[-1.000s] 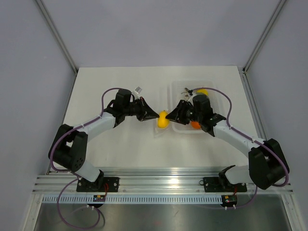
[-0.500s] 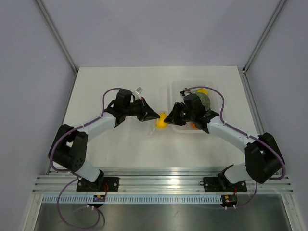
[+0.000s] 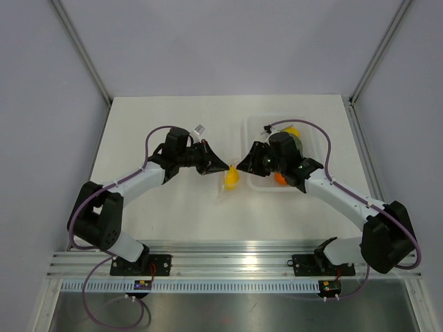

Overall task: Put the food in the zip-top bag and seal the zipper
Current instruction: Place the fake fruit in the zipper food storage bag, then zip the zipper food storage bag at the center of the board.

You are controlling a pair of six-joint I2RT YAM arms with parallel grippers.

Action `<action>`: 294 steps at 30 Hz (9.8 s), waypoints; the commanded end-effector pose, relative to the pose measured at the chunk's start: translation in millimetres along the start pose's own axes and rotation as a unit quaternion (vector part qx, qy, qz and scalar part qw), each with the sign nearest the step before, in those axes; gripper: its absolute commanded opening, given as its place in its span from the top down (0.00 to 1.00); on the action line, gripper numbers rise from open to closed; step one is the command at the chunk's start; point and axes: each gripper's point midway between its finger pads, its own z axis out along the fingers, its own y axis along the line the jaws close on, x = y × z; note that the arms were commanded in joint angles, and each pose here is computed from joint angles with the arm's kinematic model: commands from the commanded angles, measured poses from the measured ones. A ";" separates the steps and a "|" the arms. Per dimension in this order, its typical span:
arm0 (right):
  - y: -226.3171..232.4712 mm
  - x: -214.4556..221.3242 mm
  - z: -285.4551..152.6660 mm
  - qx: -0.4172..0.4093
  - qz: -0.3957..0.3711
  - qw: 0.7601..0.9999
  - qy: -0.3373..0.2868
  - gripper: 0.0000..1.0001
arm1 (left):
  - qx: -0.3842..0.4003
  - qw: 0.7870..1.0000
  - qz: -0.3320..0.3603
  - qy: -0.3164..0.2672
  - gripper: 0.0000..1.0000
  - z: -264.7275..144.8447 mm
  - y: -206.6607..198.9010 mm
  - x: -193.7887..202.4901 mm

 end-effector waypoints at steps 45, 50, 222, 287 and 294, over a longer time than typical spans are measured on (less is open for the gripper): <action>29.0 -15.4 66.0 -0.023 0.041 0.999 0.016 1.00 | -0.281 0.887 0.355 -0.092 0.21 -99.1 7.7 0.3; 33.9 -16.7 66.7 -0.031 0.045 0.998 0.018 1.00 | -0.291 0.872 0.381 -0.095 0.21 -74.8 12.0 21.5; 91.7 8.2 -87.5 -0.351 -0.490 0.798 0.011 1.00 | 0.081 0.799 0.595 -0.028 0.37 -89.1 -150.6 32.7; 103.6 10.4 -94.2 -0.386 -0.484 0.785 0.022 1.00 | 0.151 0.822 0.545 0.067 1.00 -54.3 -121.5 76.0; 104.8 6.1 -94.5 -0.378 -0.489 0.786 0.020 0.66 | 0.160 0.817 0.546 0.094 1.00 -53.6 -115.4 83.4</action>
